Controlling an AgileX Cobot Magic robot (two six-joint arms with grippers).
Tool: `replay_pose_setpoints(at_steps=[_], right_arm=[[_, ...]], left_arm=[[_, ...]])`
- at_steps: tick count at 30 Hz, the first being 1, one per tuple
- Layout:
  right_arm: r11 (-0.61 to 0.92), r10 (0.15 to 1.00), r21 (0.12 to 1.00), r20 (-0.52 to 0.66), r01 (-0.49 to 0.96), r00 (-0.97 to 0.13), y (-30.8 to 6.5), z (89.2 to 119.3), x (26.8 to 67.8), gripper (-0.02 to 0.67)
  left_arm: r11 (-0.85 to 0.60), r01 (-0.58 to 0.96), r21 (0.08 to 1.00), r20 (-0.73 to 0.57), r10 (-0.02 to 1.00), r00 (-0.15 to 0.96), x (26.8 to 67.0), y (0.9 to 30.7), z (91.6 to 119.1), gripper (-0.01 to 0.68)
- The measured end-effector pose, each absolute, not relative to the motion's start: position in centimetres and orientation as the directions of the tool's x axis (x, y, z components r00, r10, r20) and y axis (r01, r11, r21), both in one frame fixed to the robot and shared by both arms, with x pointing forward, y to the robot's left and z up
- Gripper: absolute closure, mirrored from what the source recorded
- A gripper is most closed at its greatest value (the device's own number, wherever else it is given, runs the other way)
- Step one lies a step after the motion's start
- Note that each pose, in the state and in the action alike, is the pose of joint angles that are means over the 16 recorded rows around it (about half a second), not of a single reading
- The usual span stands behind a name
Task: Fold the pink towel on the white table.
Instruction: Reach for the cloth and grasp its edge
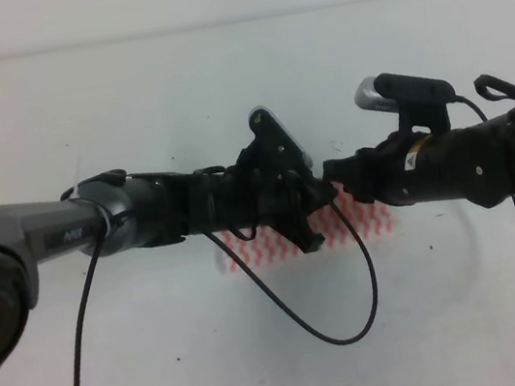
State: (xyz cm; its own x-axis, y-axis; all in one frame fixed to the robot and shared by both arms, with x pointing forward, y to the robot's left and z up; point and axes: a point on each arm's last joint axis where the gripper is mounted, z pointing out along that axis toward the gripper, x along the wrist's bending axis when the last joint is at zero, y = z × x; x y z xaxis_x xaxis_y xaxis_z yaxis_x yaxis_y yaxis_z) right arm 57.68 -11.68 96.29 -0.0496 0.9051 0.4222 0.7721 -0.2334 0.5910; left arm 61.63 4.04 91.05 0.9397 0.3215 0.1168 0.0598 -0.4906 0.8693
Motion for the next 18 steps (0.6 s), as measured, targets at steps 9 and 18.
replay_pose_setpoints(at_steps=[9, 18], right_arm=[[-0.227, 0.906, 0.604, 0.419, 0.764, -0.061, -11.7, 96.4, 57.8, 0.425], [-0.214, 0.914, 0.605, 0.401, 0.767, -0.061, -12.1, 96.6, 58.1, 0.431]], left_arm=[[-0.497, 0.049, 0.866, 0.137, 0.33, 0.934, 61.8, 4.1, 91.5, 0.678], [-0.478, 0.107, 0.872, 0.119, 0.418, 0.901, 62.1, 5.4, 94.5, 0.678]])
